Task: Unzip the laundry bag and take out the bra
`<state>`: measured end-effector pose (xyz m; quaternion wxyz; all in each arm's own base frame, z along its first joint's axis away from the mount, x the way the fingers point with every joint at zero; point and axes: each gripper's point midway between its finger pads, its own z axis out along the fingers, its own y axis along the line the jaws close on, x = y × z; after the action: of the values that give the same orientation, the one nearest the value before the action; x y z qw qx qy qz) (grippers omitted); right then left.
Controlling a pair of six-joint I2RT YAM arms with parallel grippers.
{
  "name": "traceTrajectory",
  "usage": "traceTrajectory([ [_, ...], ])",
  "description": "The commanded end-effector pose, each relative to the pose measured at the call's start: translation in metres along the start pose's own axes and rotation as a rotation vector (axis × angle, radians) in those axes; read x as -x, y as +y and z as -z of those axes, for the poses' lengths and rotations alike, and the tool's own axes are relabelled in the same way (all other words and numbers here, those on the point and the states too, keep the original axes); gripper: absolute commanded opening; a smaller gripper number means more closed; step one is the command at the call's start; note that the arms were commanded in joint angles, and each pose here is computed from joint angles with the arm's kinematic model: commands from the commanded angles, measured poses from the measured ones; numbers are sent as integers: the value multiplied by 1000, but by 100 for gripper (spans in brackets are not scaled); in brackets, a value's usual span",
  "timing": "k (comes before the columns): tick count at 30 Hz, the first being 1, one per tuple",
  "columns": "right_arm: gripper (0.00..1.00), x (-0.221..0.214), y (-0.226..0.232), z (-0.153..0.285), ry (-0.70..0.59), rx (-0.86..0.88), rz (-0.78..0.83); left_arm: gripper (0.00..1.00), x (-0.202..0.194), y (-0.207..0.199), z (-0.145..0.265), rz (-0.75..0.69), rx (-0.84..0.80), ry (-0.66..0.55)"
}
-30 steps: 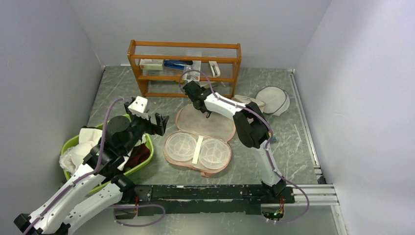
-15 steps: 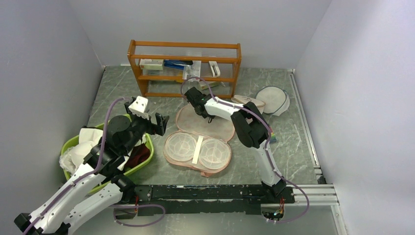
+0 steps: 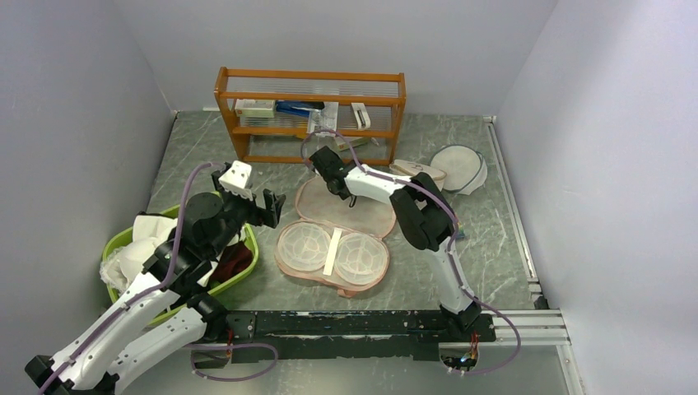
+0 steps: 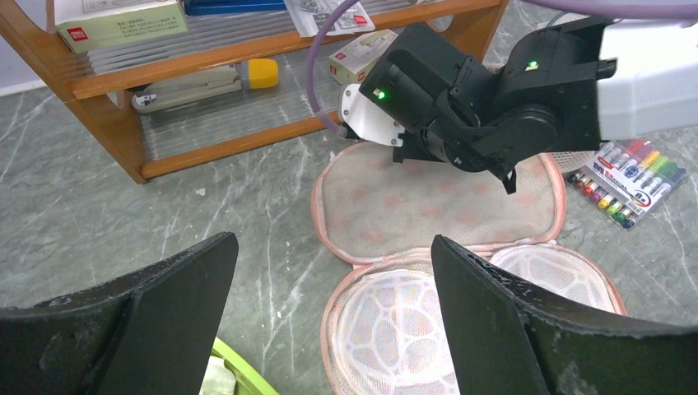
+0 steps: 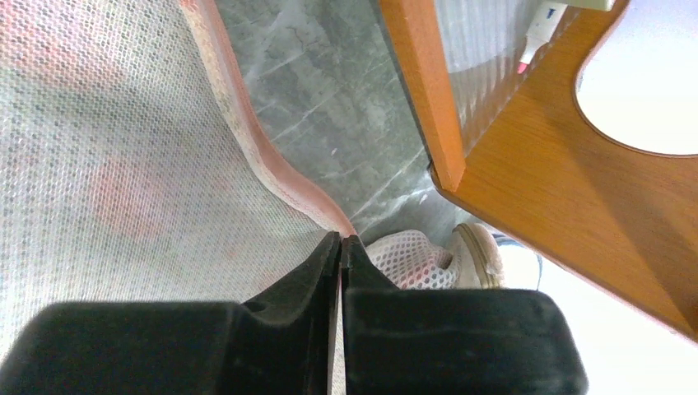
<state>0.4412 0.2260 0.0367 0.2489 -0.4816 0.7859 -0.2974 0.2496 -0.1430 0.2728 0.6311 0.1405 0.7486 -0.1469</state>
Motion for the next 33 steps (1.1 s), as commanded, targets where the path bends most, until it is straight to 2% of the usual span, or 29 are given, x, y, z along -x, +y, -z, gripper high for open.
traceTrajectory([
  [1, 0, 15, -28, 28, -76, -58, -32, 99, 2, 4, -2, -2, 19, -12],
  [10, 0, 21, -30, 60, -153, 1, -115, 98, 3, 10, 0, 6, 53, -19],
  [20, 0, 25, -20, 144, -322, 35, -142, 99, 11, 35, 13, 39, 187, -63],
  [28, 0, 23, 39, 200, -404, 157, -99, 100, 14, 51, 21, 65, 275, -84],
  [33, 0, 6, 86, 232, -438, 253, -90, 100, 13, 54, 22, 68, 293, -85],
])
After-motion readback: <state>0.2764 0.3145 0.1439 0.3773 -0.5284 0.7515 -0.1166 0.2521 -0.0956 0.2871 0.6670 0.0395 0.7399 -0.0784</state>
